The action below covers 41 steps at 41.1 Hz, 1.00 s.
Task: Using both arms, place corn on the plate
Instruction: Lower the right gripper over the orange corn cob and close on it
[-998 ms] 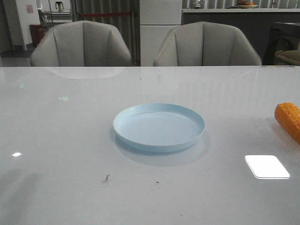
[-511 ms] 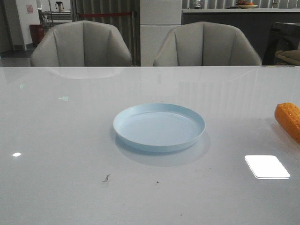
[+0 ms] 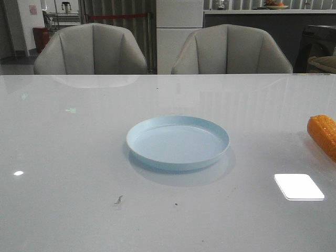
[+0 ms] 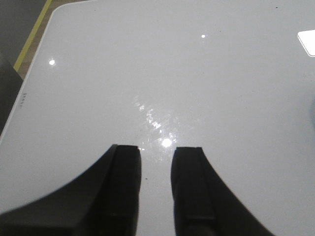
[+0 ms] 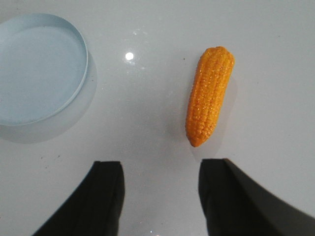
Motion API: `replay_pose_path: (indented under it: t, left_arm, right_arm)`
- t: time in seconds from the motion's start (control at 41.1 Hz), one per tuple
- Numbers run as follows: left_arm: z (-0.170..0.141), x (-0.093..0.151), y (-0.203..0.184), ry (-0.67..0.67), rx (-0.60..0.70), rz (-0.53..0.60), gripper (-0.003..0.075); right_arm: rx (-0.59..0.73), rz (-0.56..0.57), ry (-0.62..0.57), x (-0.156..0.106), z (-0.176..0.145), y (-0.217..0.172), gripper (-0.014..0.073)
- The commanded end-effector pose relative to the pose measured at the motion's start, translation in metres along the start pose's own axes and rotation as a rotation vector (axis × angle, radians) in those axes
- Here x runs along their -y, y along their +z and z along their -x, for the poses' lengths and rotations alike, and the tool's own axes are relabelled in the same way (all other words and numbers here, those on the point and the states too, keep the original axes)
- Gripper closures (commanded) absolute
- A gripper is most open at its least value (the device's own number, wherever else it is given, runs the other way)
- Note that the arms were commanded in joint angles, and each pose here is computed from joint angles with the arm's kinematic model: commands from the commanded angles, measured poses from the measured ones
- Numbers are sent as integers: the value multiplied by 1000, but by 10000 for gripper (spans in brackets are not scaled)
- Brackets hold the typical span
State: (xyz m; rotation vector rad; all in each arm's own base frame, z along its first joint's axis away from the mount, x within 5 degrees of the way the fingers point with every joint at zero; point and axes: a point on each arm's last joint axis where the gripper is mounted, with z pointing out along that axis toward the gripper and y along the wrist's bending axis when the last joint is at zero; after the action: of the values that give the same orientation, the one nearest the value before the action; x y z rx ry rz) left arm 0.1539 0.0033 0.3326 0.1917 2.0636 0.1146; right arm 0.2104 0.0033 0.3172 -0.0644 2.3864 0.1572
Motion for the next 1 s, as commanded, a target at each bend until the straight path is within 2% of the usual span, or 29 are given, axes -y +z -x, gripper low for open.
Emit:
replay_pose_path:
  t: [0.0,0.341,0.511,0.633,0.754,0.852,0.973]
  left_arm:
    - [2,0,-19,-17,174,40,466]
    - [-4,2,-31,-15,176,37,466]
    - [-4,2,-31,-15,175,36,466]
    - [-5,2,-31,-15,170,35,466]
    - [-5,2,-31,-15,166,34,466]
    - [-5,2,-31,-15,162,33,466]
    - [-6,2,-30,-15,160,32,466]
  right_arm:
    - [52,-13,12,4,20,6,139]
    - [-48,-4,27,17,67,67,139]
    - [-144,-35,4,27,85,101,137]
    - [-254,-68,-34,35,86,122,127]
    - [-352,-72,-45,40,81,142,39]
    - [-394,-67,-37,42,76,156,-27]
    - [-408,-69,-25,45,72,170,-31]
